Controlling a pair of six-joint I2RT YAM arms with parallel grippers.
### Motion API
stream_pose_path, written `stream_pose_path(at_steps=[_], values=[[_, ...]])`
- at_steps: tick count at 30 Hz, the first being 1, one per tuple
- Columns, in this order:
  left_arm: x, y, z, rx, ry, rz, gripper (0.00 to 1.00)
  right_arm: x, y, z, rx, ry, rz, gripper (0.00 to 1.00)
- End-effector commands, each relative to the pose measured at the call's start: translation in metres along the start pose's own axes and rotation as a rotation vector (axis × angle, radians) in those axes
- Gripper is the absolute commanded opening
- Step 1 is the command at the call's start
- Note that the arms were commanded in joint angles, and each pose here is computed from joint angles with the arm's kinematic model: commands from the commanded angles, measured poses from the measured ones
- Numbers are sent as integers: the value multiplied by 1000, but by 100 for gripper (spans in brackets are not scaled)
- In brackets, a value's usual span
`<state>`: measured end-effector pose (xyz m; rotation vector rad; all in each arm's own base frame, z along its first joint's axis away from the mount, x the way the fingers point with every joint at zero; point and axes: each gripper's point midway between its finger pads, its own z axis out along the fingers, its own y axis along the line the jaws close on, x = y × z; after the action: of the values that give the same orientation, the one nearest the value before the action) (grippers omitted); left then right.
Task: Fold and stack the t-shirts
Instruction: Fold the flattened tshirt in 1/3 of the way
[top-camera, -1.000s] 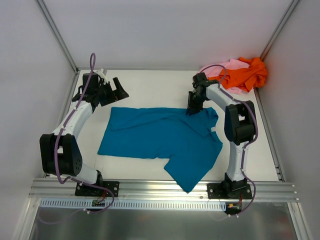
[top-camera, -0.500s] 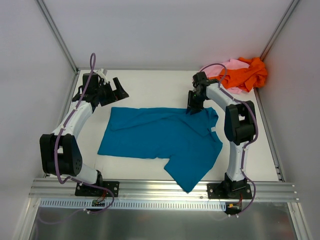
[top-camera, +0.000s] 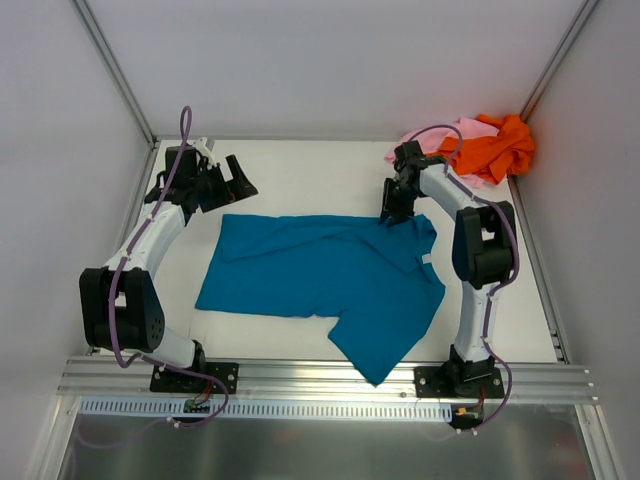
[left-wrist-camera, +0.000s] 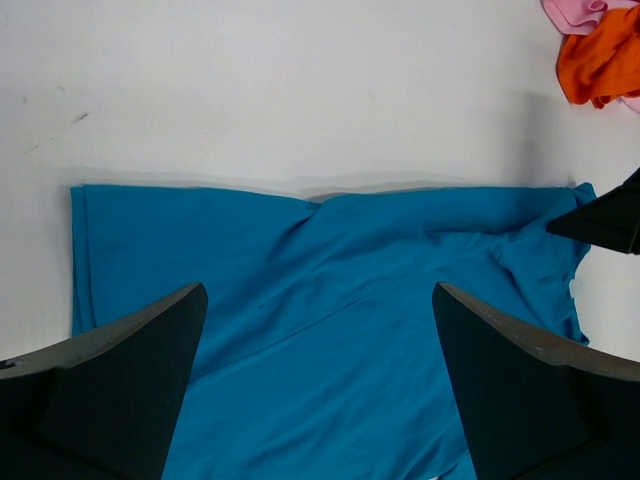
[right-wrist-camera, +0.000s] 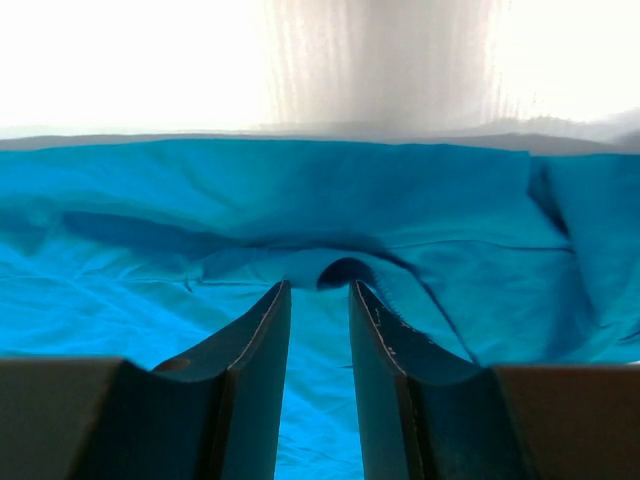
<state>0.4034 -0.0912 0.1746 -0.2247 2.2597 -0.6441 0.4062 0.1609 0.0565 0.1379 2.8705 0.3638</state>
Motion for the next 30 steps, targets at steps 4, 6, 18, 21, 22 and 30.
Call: stream_pose_path(at_steps=[4, 6, 18, 21, 22, 30], values=[[-3, -8, -3, 30, -4, 26, 99, -6, -5, -3, 9, -12, -1, 34], [-2, -8, -4, 28, -3, 25, 99, -6, -4, -1, 0, -10, 7, 34], [0, -6, -7, 20, -1, 31, 99, -3, -1, 9, -17, 10, 18, 30], [0, -6, -8, 19, -2, 31, 99, -2, 1, 10, -23, 12, 15, 27], [0, -6, -8, 18, -4, 32, 99, -3, 3, 10, -26, 9, 14, 27], [3, -5, -10, 13, -1, 32, 99, -4, 15, 13, -44, 10, -1, 11]])
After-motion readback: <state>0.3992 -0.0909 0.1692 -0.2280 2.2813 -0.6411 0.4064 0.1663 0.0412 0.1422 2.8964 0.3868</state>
